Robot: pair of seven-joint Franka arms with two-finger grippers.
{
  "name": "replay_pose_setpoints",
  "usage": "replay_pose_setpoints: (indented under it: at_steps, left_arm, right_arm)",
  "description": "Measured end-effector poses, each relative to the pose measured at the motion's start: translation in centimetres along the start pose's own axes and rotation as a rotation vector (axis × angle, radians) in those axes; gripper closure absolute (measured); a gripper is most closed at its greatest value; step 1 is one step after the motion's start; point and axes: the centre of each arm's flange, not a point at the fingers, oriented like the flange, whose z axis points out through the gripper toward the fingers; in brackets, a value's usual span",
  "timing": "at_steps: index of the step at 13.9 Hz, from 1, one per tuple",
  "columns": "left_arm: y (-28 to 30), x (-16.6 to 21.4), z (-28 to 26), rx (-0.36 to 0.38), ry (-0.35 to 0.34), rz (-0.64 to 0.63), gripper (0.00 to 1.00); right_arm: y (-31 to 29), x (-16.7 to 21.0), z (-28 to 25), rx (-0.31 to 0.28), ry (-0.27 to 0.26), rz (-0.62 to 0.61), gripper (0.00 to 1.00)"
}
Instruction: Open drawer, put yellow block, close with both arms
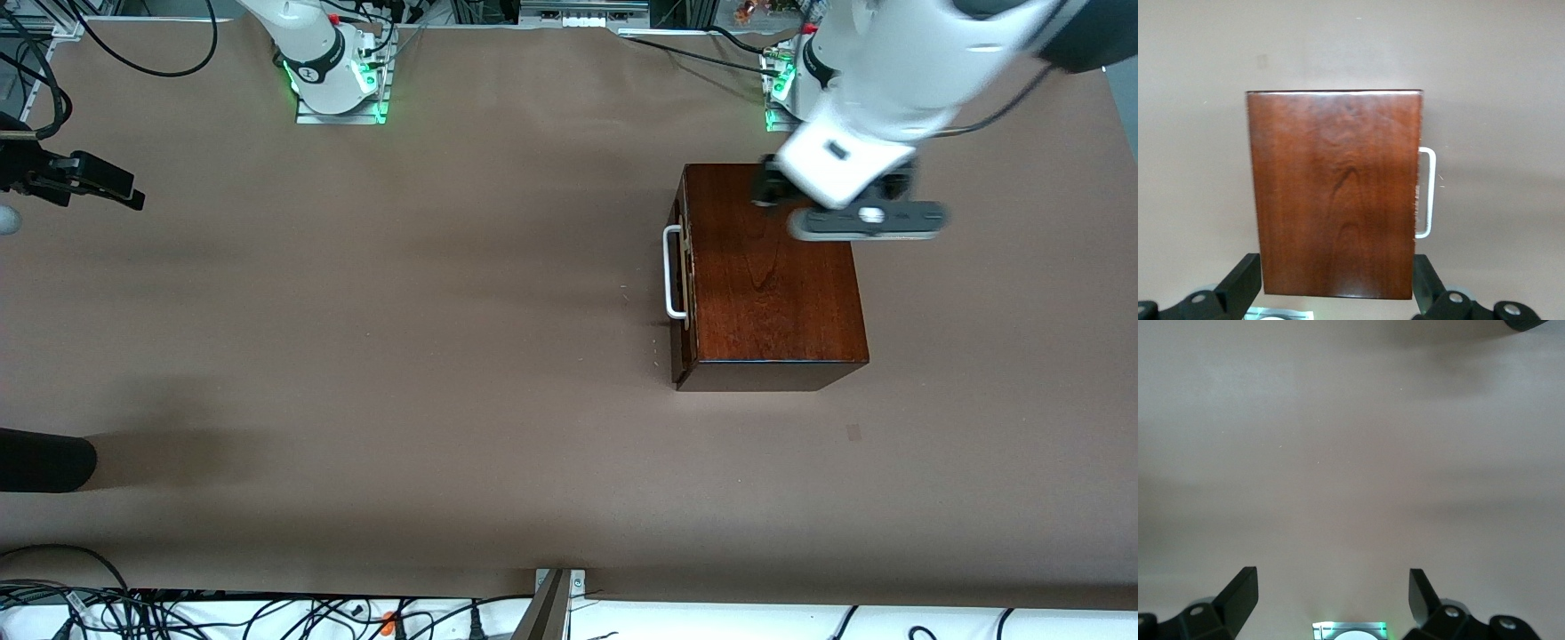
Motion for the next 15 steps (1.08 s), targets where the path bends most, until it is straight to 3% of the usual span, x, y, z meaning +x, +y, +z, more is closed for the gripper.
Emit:
replay_pose_setpoints:
  at_steps: [2,5,8,15]
  left_arm:
    - [-3.6,0.5,-0.1,-0.014,-0.015,-0.041,0.00]
    - [-9.4,1.6,0.5,-0.039,-0.033,-0.003,0.00]
    - [-14.4,2.0,1.2,-0.054,0.000,0.057,0.00]
    - [-18.0,0.1,2.4,-0.052,0.018,0.108,0.00]
  right_arm:
    - [0.0,0.0,0.0,0.000,0.000,0.000,0.00]
    - [0.0,0.0,0.0,0.000,-0.001,0.000,0.00]
    - [0.0,0.0,0.0,0.000,-0.001,0.000,0.00]
    - [0.0,0.0,0.0,0.000,-0.001,0.000,0.00]
